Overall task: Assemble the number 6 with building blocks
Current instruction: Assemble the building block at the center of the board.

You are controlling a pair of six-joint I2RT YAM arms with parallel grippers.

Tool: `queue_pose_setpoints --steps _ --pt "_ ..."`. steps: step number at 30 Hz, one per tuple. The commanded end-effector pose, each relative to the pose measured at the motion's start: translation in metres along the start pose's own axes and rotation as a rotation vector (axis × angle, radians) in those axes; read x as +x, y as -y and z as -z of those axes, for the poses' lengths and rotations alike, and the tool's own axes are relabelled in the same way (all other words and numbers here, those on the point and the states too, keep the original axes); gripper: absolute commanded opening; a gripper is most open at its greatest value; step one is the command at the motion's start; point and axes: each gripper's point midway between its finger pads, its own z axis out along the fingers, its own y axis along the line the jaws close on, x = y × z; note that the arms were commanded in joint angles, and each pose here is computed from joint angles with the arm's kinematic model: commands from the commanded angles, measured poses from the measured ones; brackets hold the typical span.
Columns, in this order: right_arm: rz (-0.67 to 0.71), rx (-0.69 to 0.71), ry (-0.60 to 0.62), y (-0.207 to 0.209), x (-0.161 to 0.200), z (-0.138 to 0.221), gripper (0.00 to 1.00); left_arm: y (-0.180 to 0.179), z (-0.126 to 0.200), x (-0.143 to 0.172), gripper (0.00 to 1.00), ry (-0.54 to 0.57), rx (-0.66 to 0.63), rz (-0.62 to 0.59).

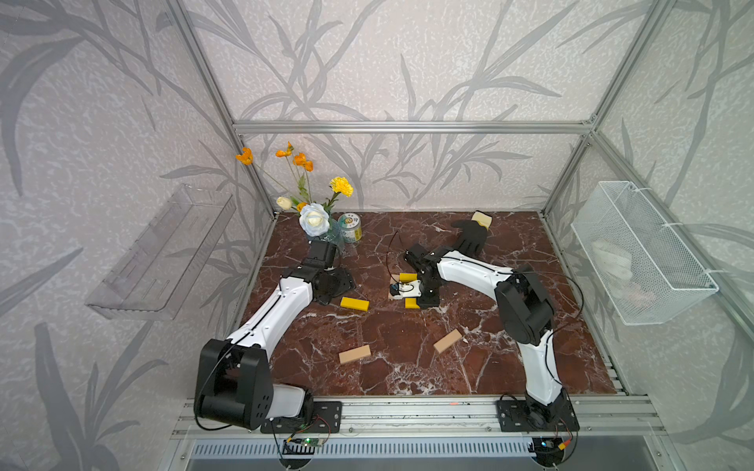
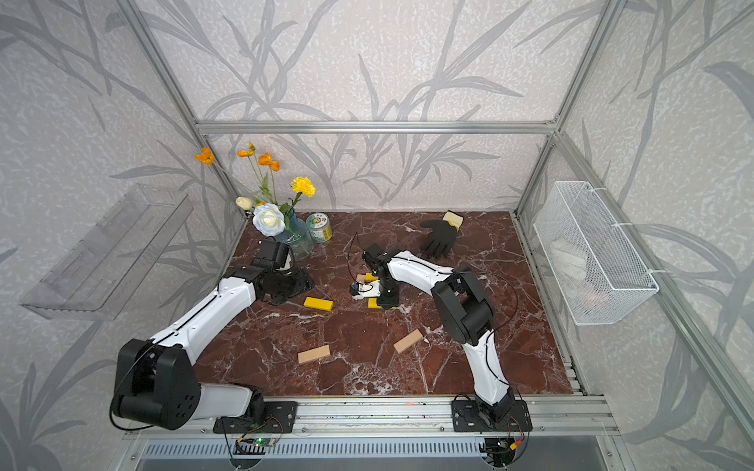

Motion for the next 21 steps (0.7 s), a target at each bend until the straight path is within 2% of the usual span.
queue_pose_setpoints --steps 1,21 --pt "-0.033 -0.044 -0.002 -0.007 -0.003 -0.004 0.0 -0.004 -0.001 0.002 0.74 -0.008 -0.009 -0.003" --pt "-0.045 -0.029 -0.033 0.013 -0.013 -0.017 0.0 -0.013 0.002 0.011 0.74 -0.014 -0.028 0.003"
